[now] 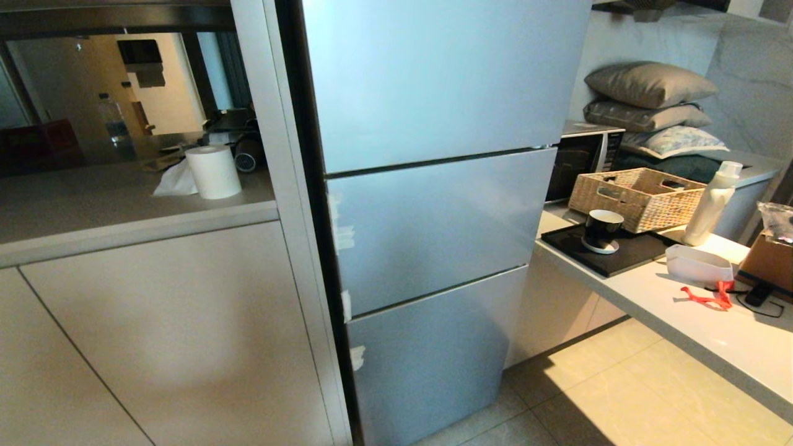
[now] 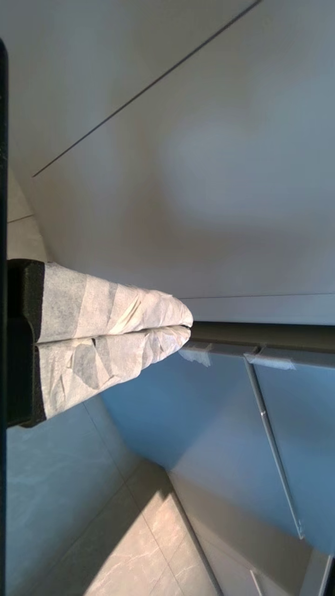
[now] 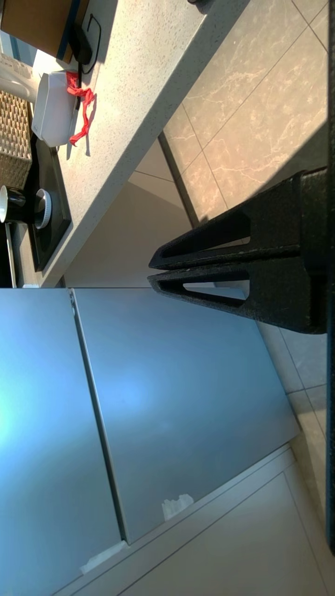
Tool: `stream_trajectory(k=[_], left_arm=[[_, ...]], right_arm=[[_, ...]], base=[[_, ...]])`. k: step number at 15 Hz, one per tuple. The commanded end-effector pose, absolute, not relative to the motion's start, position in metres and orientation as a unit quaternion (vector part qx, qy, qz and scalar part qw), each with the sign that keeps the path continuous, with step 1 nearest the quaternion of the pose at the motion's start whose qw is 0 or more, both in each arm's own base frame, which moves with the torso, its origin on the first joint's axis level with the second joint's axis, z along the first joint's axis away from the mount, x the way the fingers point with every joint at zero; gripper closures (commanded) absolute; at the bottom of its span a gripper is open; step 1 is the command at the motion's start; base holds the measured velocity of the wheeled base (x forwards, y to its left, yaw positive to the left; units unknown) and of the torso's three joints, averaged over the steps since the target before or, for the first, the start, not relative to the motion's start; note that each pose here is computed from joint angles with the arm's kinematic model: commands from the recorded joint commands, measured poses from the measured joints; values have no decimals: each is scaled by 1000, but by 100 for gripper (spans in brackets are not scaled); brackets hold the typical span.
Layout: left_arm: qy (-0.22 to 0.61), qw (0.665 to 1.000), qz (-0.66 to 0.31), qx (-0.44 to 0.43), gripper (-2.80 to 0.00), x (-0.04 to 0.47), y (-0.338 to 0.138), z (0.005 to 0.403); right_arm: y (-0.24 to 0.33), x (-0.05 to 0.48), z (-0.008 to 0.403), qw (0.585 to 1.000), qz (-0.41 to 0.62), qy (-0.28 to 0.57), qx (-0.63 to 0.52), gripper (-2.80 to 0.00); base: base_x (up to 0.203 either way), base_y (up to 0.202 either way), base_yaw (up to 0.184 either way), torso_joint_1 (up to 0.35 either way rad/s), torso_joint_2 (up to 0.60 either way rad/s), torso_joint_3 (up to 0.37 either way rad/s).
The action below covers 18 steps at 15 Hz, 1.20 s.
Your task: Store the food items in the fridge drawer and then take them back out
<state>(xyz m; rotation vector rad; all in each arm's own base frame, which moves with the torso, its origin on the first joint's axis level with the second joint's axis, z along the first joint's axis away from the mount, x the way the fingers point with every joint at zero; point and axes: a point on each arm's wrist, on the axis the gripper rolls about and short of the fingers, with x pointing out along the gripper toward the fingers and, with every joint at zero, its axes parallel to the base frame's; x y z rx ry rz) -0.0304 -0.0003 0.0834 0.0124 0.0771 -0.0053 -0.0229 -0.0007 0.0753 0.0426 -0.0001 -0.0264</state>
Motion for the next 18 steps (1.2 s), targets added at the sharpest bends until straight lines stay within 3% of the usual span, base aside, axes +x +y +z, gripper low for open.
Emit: stream_trajectory(k=[1,6,12,15,18], left_arm=[[6,1000,-20,-1,0,-31,-1,114],[109,987,-72,-88,0,17,-4,148],[212,951,-80,-208,0,160,-6,149],[218,938,-73,-261,0,235,-5,125],[173,931,-84,-310,0,303,-8,111]], right_arm=[[-1,-23,75,1000,-13,0,21,0],[-1,-23,75,1000,-13,0,21,0],[-1,-23,75,1000,-13,0,21,0],[-1,-23,75,1000,-13,0,21,0],[-1,-23,75,1000,-13,0,21,0]], base=[[0,0,0,0,0,0],[0,0,0,0,0,0],[0,0,0,0,0,0],[0,0,0,0,0,0],[0,0,0,0,0,0]])
